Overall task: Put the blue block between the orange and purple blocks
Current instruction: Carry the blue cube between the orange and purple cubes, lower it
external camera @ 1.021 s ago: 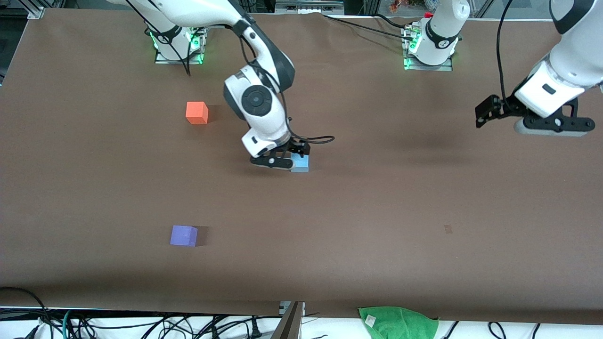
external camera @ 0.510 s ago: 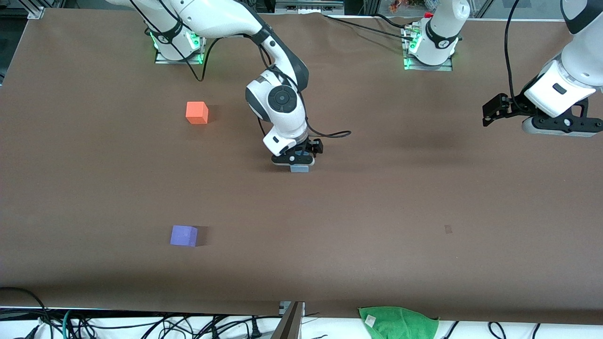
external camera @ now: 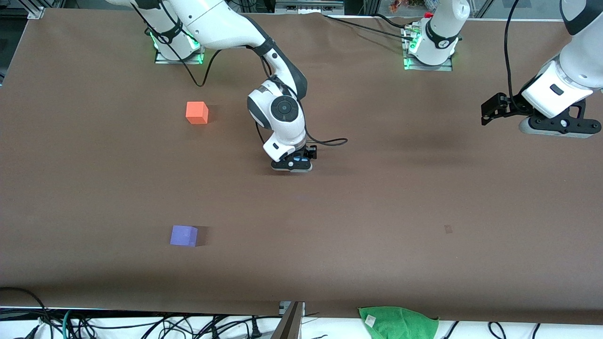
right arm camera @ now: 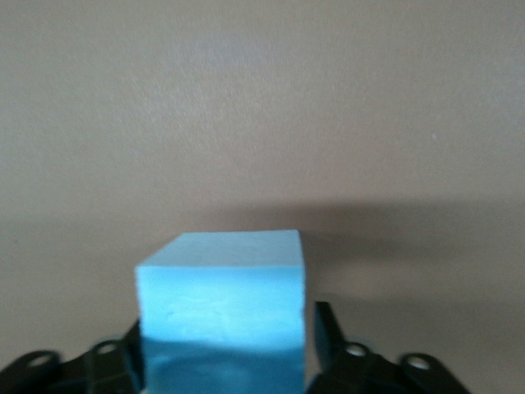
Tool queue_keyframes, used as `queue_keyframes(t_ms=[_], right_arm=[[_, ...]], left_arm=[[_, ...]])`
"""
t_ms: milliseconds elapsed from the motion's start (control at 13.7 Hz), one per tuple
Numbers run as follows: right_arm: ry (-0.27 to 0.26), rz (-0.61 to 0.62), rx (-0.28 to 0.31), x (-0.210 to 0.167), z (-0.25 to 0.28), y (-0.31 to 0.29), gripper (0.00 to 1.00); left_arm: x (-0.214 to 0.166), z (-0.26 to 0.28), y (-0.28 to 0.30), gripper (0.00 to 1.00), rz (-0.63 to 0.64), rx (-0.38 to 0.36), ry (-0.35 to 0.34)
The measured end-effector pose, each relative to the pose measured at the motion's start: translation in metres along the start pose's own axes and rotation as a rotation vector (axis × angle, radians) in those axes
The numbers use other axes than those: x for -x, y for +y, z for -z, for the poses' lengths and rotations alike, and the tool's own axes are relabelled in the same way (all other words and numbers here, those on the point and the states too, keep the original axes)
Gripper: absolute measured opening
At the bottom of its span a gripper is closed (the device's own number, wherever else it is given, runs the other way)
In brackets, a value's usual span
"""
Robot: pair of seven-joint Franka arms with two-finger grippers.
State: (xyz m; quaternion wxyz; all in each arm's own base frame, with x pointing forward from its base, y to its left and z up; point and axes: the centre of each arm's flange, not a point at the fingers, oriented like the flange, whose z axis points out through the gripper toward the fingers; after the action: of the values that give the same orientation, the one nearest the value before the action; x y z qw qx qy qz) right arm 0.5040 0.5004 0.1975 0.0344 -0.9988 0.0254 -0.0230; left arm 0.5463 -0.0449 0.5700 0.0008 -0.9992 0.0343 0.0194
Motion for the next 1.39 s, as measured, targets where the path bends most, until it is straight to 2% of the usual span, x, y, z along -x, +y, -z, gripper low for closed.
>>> queue_keyframes(t_ms=[73, 219, 365, 583, 729, 875, 1021, 1240, 1385], right_arm=[[0.006, -0.002, -0.005, -0.003, 0.003, 0.0, 0.62], [0.015, -0.002, -0.005, -0.014, 0.007, 0.006, 0.62], [0.004, 0.016, 0.024, -0.045, 0.009, 0.039, 0.61], [-0.06, 0.034, 0.082, -0.114, 0.042, 0.136, 0.61], [-0.094, 0.064, 0.092, -0.142, 0.073, 0.212, 0.61], [-0.12, 0.075, 0.093, -0.139, 0.083, 0.28, 0.61], [-0.105, 0.07, 0.083, -0.113, 0.071, 0.33, 0.61], [-0.081, 0.072, 0.074, -0.072, 0.037, 0.346, 0.61], [-0.082, 0.076, 0.072, -0.066, 0.033, 0.344, 0.61]], left_arm=[[0.0, 0.001, 0.0, 1.0, 0.001, 0.0, 0.001], [0.0, 0.002, -0.001, 1.0, 0.002, 0.0, 0.002], [0.0, 0.004, -0.001, 1.0, 0.003, 0.0, 0.007], [-0.005, 0.017, -0.003, 1.0, 0.004, 0.001, 0.036], [-0.013, 0.02, -0.003, 1.0, 0.005, 0.002, 0.041], [-0.016, 0.017, -0.004, 1.0, 0.005, 0.002, 0.024], [-0.018, 0.014, -0.004, 1.0, 0.005, 0.003, 0.017], [-0.02, 0.011, -0.003, 1.0, 0.005, 0.006, 0.012], [-0.028, 0.002, -0.003, 1.0, 0.005, 0.011, -0.002]])
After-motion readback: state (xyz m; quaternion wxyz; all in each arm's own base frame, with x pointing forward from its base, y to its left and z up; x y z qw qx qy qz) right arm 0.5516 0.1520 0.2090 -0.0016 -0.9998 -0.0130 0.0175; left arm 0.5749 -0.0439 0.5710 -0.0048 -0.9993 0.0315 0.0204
